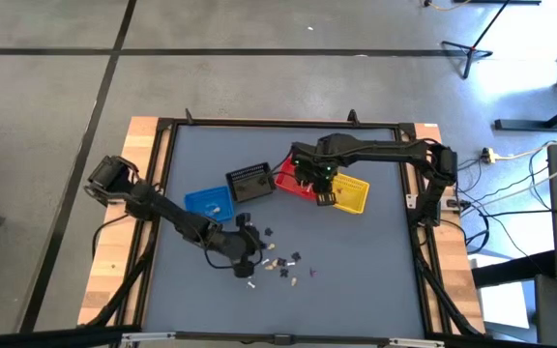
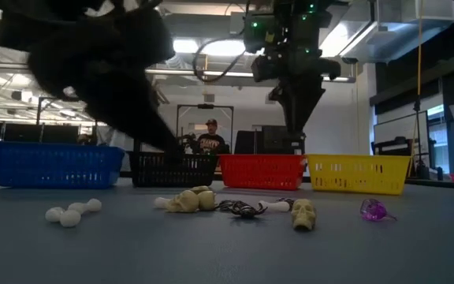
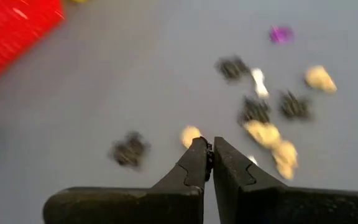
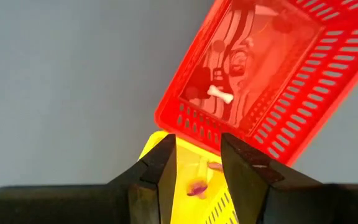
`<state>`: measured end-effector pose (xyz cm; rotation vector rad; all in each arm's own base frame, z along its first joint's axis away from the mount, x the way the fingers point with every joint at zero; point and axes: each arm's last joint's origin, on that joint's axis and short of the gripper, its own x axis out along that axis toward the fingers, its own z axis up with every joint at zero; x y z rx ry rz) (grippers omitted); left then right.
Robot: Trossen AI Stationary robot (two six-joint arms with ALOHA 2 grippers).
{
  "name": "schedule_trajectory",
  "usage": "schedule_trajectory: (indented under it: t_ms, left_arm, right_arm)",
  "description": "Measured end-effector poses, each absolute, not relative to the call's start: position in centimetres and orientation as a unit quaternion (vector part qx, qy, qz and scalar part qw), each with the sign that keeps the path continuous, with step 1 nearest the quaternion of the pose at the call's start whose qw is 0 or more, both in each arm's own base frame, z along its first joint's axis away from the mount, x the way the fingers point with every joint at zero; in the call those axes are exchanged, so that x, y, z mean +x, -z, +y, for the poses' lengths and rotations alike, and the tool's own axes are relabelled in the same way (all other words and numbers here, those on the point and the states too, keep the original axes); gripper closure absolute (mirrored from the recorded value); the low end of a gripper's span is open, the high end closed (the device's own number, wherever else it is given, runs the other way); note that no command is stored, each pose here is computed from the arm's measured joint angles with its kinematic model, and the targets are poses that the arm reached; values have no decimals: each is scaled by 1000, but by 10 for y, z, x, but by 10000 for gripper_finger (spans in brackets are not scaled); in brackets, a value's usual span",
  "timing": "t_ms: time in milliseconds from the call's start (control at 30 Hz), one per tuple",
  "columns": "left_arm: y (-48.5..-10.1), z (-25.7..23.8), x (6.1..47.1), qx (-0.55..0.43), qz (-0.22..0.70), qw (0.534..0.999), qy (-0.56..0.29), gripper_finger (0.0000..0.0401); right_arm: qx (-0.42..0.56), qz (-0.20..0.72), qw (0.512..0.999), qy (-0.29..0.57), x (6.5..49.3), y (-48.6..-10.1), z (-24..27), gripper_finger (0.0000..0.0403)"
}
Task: Sort Halloween decoration
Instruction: Put the black spider toy into the black bin
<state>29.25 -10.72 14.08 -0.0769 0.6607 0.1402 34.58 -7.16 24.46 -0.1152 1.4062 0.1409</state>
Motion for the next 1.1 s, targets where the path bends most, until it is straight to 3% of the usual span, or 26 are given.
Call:
schedule_trajectory:
  t_ms: [333,567,733,1100]
  left_arm:
    - [-190,-56,293,-26,254,956,-145,400]
    - [-216,-12,275,-9,269,941,-205,400]
    - [-213,16,263,1,323,913,-248,400]
    - [-183,49,263,-21,416,874,-250,400]
  right_arm:
    - [-78,637,765,-59,340,-256,-72,278]
    - [-139,652,744,-45,338,-256,-74,278]
    - [-151,649,744,-50,339,-256,-75,278]
    - [-157,629,760,-43,344,-257,-76,278]
